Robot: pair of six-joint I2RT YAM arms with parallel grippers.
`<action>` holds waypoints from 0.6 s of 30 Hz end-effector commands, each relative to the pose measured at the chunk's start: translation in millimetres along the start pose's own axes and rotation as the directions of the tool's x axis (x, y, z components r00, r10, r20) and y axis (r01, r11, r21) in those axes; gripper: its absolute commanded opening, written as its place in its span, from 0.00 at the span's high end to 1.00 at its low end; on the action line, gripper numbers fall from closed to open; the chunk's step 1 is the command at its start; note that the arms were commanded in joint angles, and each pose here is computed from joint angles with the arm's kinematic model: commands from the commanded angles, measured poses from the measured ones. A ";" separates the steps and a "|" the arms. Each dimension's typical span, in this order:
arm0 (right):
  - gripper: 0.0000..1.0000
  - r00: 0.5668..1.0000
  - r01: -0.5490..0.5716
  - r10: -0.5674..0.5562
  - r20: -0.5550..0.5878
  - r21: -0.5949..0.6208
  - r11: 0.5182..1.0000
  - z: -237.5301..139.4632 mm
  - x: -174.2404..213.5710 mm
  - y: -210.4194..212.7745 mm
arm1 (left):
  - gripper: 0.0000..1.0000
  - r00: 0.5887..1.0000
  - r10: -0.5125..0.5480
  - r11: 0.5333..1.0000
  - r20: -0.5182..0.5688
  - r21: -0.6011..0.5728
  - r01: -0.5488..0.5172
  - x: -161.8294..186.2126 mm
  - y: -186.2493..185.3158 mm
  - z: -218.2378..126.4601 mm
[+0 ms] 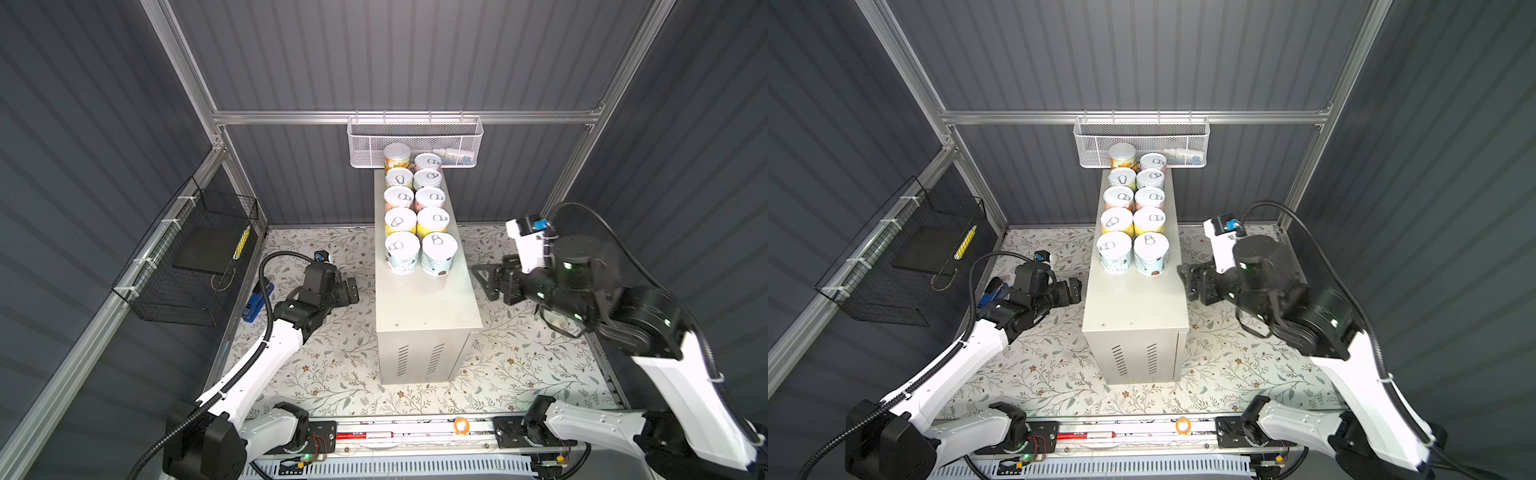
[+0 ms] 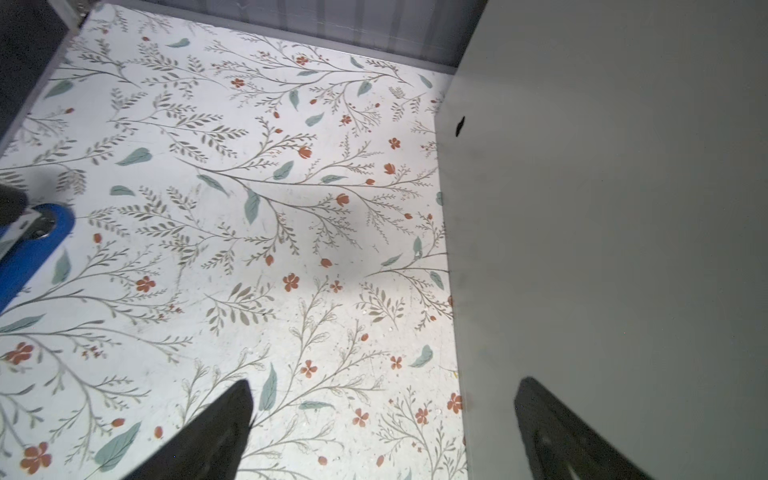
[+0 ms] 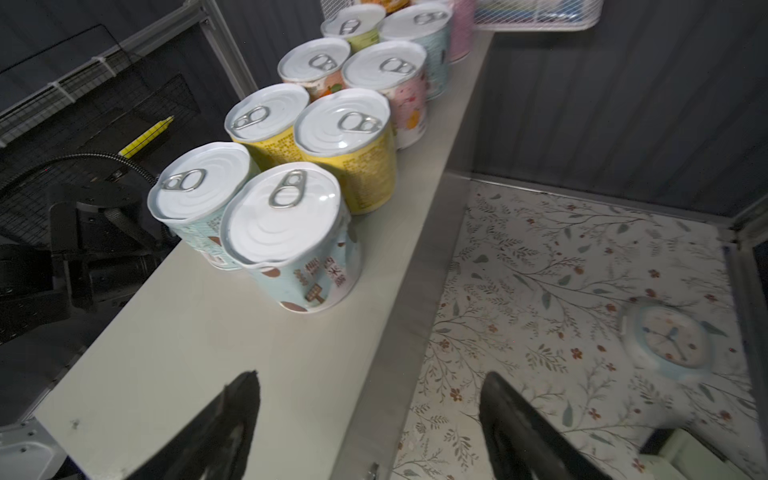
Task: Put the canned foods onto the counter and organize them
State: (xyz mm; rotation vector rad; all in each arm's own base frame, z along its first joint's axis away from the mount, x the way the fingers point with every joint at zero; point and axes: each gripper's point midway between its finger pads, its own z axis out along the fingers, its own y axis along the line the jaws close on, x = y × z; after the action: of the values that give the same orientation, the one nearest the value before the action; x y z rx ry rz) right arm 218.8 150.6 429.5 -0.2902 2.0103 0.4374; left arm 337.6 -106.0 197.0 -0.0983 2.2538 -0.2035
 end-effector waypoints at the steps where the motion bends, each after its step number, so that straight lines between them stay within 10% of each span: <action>1: 0.08 0.999 -0.034 0.040 -0.025 0.220 0.975 16.0 22.1 -49.6 | 0.00 0.991 -0.053 0.992 0.119 -0.110 0.066 -19.3 23.2 -12.6; 9: 0.01 0.987 -0.156 0.111 0.118 0.519 0.840 71.2 80.8 -149.7 | 0.00 0.919 0.040 0.993 0.392 -0.119 0.008 -28.9 38.4 -25.0; 18: 0.01 0.992 -0.128 0.123 0.039 0.426 0.896 119.5 144.9 -143.7 | 0.01 0.899 0.210 0.888 0.385 -0.461 -0.010 9.3 98.3 12.2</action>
State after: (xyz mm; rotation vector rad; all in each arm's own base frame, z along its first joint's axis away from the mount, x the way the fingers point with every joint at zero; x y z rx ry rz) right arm 291.5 59.5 204.1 0.1154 2.1578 -0.0091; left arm 337.4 -31.8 160.3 -0.1882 1.9110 0.2427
